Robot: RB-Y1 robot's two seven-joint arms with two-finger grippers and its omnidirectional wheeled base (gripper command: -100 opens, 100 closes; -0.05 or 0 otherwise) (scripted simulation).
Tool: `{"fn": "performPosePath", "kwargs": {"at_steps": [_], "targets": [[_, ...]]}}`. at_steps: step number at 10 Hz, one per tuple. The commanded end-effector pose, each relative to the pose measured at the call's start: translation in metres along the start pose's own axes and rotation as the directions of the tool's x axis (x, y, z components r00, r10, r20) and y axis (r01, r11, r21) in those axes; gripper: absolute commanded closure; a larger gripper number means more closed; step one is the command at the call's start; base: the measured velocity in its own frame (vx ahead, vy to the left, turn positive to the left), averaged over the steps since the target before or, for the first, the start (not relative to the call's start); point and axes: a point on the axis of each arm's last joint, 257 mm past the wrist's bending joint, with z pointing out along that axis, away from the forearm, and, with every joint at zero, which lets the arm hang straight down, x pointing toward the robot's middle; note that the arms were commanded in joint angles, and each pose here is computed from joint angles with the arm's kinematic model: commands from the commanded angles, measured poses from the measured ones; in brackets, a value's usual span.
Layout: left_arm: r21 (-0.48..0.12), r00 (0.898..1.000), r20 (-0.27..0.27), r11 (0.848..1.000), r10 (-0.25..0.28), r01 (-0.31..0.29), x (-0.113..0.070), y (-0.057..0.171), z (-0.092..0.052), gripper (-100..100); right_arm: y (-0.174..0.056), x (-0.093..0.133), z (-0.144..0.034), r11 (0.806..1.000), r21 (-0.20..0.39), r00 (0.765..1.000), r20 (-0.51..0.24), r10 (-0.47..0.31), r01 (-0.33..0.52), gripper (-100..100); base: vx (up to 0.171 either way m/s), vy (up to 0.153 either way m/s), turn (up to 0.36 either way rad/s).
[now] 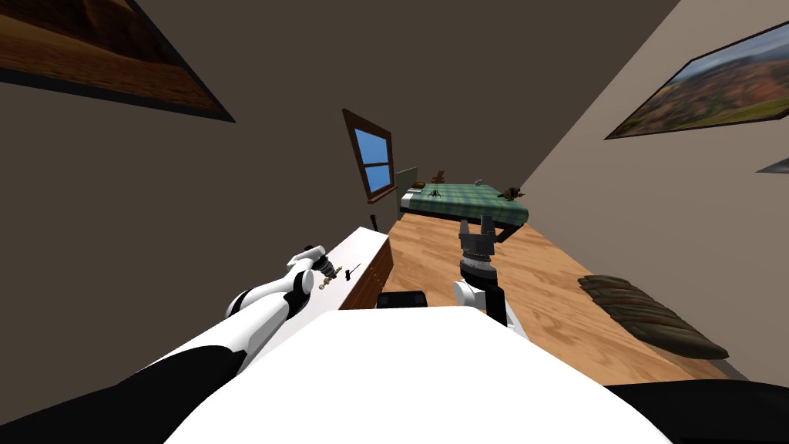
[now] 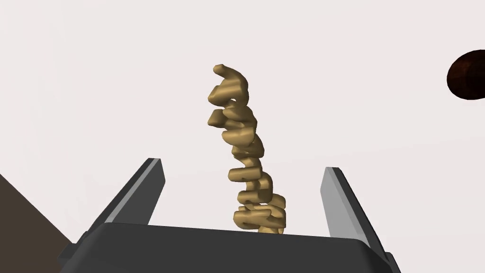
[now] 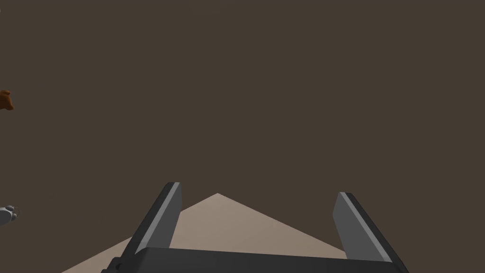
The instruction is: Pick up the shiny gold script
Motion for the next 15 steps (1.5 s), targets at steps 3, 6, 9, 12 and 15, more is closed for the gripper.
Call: {"fn": "performPosePath", "kwargs": {"at_steps": [3,6,9,12,15], "targets": [[-0.029,1.000,0.004,0.999,-0.013,0.013,-0.002,0.007,0.001,-100,0.000,0.000,0.000,1.000,0.000,1.000,0.000,0.000,0.000,0,0.005,0.028,-0.010],[-0.030,1.000,0.005,0.999,-0.010,0.010,-0.001,0.015,0.013,-100,0.000,0.000,0.000,1.000,0.000,1.000,0.000,0.000,0.000,0,0.013,0.012,0.010],[-0.030,1.000,0.005,1.000,-0.007,0.007,-0.001,0.022,0.023,-100,0.000,0.000,0.000,1.000,0.000,1.000,0.000,0.000,0.000,0,0.000,0.000,0.000],[-0.030,1.000,0.005,1.000,-0.007,0.008,-0.001,0.022,0.022,100,0.000,0.000,0.000,1.000,0.000,1.000,0.000,0.000,0.000,0,0.000,0.000,0.000],[-0.031,1.000,0.005,1.000,-0.008,0.008,-0.001,0.022,0.022,100,0.000,0.000,0.000,1.000,0.000,1.000,0.000,0.000,0.000,0,0.000,0.000,0.000]]}}
